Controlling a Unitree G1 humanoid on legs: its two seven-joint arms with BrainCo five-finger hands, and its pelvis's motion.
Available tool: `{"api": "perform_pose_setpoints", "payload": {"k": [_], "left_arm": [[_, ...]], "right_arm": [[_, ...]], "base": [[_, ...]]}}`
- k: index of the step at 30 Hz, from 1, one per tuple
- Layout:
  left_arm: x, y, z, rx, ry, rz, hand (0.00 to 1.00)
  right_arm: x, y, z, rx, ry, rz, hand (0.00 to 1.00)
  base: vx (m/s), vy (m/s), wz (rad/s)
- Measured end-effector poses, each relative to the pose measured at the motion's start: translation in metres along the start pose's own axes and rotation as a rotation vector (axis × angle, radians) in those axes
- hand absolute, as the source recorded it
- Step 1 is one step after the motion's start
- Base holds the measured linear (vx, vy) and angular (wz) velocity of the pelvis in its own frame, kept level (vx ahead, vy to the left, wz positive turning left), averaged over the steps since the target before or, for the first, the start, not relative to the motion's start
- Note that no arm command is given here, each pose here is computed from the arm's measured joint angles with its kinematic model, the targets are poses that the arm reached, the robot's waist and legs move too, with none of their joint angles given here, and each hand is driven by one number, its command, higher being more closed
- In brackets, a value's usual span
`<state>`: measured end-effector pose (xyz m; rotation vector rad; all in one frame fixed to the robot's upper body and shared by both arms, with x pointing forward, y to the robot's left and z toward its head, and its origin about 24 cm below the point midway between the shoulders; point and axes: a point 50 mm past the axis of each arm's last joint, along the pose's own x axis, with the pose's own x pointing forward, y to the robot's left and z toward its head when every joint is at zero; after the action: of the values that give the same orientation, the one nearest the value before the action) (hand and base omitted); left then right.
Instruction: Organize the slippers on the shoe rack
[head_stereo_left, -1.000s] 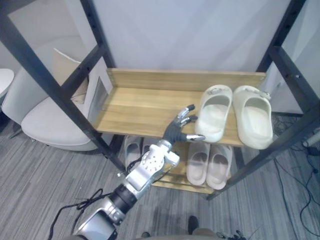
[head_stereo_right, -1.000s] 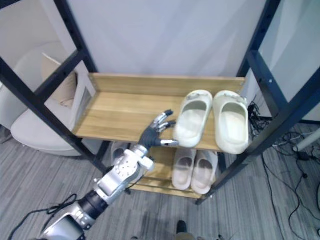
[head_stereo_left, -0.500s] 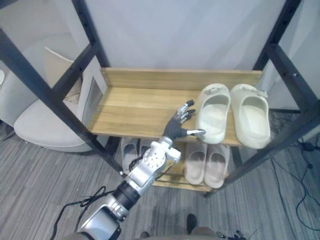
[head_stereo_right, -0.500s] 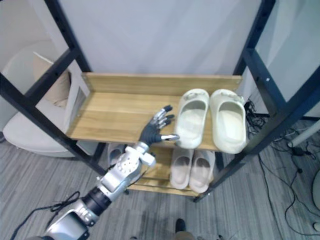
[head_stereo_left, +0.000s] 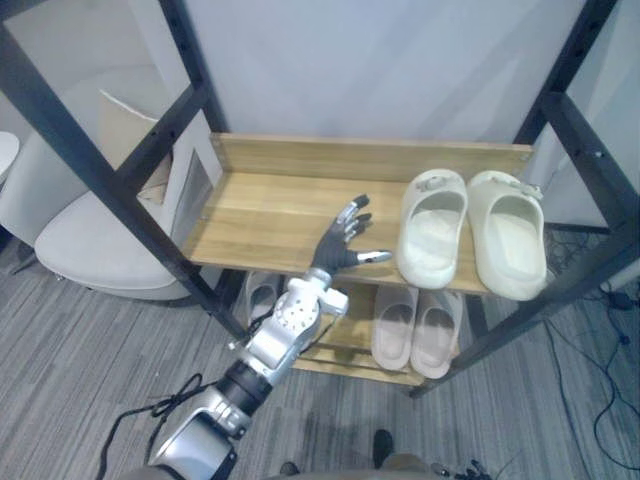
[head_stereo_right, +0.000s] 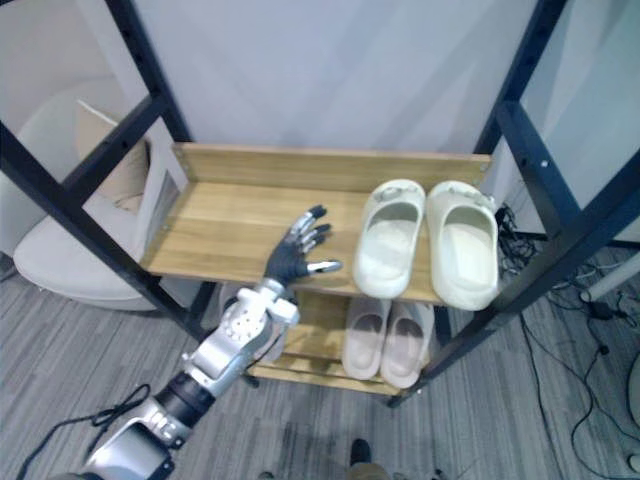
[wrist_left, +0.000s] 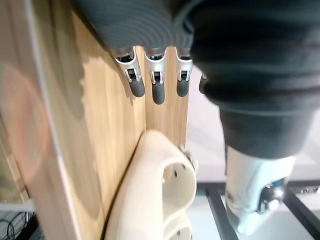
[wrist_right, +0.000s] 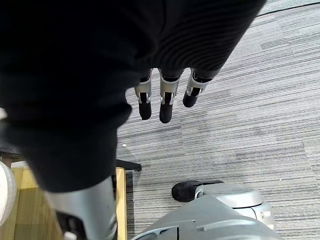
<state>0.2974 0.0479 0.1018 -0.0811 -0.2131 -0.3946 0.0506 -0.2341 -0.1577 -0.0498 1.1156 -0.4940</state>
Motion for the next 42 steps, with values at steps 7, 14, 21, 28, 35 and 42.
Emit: {"api": "perform_pose_setpoints", "payload": {"k": [7,14,21,28,35,42], "left_arm": [[-0.020,0.005,0.026,-0.085,-0.105,-0.030,0.00],[-0.069,-0.002,0.004,-0.241,-0.011,-0.123,0.00],[-0.121,0.001,-0.046,-0.248,0.256,-0.185,0.00],[-0.162,0.022,-0.116,-0.065,0.604,-0.111,0.00],[-0.199,0.049,-0.166,0.063,0.891,0.096,0.00],[-0.253,0.077,-0.190,0.134,1.168,0.315,0.00]], "right_arm": [[0.001,0.001,0.003,-0.002,-0.007,0.012,0.00],[0.001,0.001,0.004,-0.055,-0.014,0.037,0.00],[0.005,-0.002,0.010,-0.094,-0.018,0.053,0.00],[0.007,0.002,0.018,-0.098,-0.036,0.064,0.00],[0.007,0.005,0.018,-0.094,-0.034,0.059,0.00],[0.005,0.013,0.009,-0.078,0.010,0.067,0.00]], "base": [[0.01,0.007,0.04],[0.00,0.000,0.00],[0.00,0.000,0.00],[0.00,0.000,0.00],[0.00,-0.006,-0.11],[0.00,0.005,-0.12]]}}
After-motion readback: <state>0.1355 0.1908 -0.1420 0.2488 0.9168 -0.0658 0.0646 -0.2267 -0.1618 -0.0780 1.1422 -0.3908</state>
